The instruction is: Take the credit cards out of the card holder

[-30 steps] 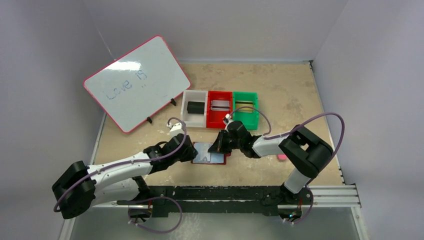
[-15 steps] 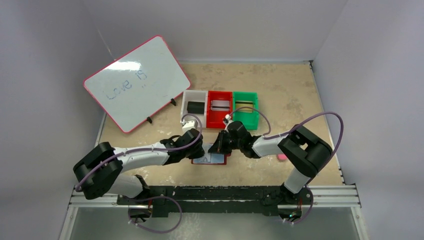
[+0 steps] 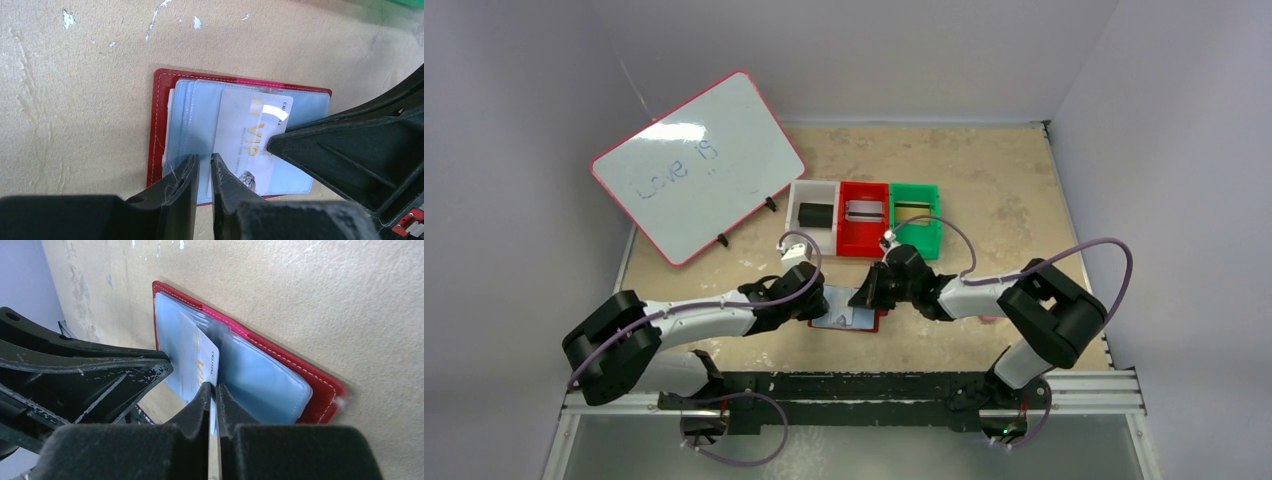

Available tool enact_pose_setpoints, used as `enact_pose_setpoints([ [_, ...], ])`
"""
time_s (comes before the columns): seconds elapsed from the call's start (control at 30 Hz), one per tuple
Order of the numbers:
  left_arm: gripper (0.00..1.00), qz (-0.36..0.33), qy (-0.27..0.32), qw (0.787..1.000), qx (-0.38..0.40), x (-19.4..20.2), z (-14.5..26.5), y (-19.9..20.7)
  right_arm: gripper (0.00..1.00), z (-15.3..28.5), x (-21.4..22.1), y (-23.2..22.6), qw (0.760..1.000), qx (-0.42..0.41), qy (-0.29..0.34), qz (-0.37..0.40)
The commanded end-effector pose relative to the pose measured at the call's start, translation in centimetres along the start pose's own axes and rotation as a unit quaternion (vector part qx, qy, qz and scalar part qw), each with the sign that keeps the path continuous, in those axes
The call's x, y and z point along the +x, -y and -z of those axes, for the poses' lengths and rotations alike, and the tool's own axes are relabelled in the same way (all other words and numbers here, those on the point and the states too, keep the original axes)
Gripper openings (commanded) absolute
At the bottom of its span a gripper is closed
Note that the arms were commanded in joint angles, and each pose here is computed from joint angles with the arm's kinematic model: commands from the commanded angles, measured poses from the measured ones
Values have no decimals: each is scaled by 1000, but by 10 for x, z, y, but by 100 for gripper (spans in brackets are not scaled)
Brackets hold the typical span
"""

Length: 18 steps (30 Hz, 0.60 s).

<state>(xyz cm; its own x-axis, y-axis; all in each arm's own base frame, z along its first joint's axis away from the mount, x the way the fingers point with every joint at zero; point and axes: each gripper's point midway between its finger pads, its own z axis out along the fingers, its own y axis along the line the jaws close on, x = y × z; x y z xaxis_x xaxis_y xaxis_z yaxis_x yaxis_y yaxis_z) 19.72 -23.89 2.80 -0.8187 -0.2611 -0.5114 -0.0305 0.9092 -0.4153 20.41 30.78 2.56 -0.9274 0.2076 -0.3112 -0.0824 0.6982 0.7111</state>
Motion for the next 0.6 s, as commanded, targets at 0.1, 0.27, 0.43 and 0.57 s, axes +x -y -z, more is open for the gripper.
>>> enact_pose_setpoints([
  [0.1, 15, -13, -25, 1000, -11, 16, -3, -13, 11, 3, 4, 4, 1000, -5, -2, -24],
  [0.27, 15, -17, -30, 999, -13, 19, -2, -15, 20, 1, 2, 2, 998, -14, 9, -57],
  [0.43, 14, -20, -42, 999, -25, 26, -4, -23, 41, 6, -3, -5, 991, -62, 45, -110],
  [0.57, 14, -26, -45, 998, -26, 26, -3, -24, 53, 8, -7, -2, 989, -57, 61, -118],
])
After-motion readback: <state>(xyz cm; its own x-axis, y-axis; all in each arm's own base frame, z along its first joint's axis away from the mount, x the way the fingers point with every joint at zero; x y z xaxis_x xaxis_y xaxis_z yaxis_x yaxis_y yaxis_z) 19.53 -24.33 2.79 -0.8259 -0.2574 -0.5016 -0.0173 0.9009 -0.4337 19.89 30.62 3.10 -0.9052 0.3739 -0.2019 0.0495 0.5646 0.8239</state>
